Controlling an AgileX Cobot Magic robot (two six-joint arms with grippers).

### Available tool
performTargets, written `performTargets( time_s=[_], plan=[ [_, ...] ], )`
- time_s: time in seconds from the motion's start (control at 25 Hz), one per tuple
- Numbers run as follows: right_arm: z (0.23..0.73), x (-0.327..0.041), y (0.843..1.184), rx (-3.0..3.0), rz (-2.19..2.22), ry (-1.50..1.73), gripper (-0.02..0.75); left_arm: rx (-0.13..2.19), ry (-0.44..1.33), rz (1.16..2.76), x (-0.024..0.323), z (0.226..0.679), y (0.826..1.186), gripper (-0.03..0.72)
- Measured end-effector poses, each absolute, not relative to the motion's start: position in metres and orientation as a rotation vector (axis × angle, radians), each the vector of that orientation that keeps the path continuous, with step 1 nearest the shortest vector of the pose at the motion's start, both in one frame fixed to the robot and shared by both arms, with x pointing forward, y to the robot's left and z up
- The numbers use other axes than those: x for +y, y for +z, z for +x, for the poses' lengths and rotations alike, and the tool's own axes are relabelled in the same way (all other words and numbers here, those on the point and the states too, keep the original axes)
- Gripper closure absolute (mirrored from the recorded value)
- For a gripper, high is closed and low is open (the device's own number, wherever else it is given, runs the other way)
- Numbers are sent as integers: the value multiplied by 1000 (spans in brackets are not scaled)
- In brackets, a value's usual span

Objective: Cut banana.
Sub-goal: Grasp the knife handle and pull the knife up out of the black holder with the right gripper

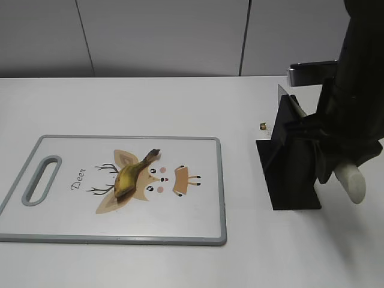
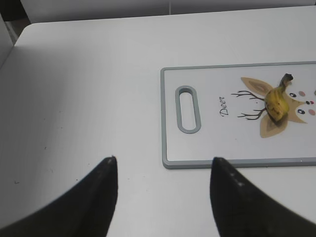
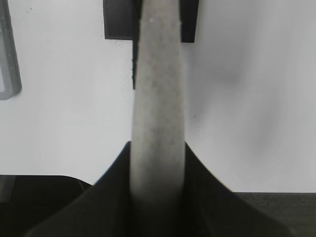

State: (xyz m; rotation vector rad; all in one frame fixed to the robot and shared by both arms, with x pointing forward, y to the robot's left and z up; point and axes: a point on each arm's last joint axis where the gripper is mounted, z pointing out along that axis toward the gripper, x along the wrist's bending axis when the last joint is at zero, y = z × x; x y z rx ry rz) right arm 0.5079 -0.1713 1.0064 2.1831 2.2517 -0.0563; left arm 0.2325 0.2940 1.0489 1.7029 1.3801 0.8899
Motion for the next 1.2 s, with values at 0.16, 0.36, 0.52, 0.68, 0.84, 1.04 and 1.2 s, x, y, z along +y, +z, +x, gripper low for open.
performTargets(
  time_s=[0.16,0.36,0.52,0.68,0.84,1.04,1.2],
  plan=[
    [506,-172,1015,2245,2177,-14,576,1380,890,1703,294,232,1049,112],
    [502,-174,1026,2233,2169,42,576,1380,890,1703,294,232,1049,112],
    [500,-176,1034,2213,2163,74,577,1380,890,1703,294,232,1049,112],
    [502,-176,1046,2191,2150,131,577,1380,890,1703,294,232,1049,113],
    [507,-175,1061,2168,2120,192,577,1380,890,1703,294,232,1049,113],
    [515,-176,1081,2128,2066,259,577,1380,890,1703,294,232,1049,114],
    [518,-175,1095,2104,2044,321,577,1380,890,1703,294,232,1049,114]
  ],
)
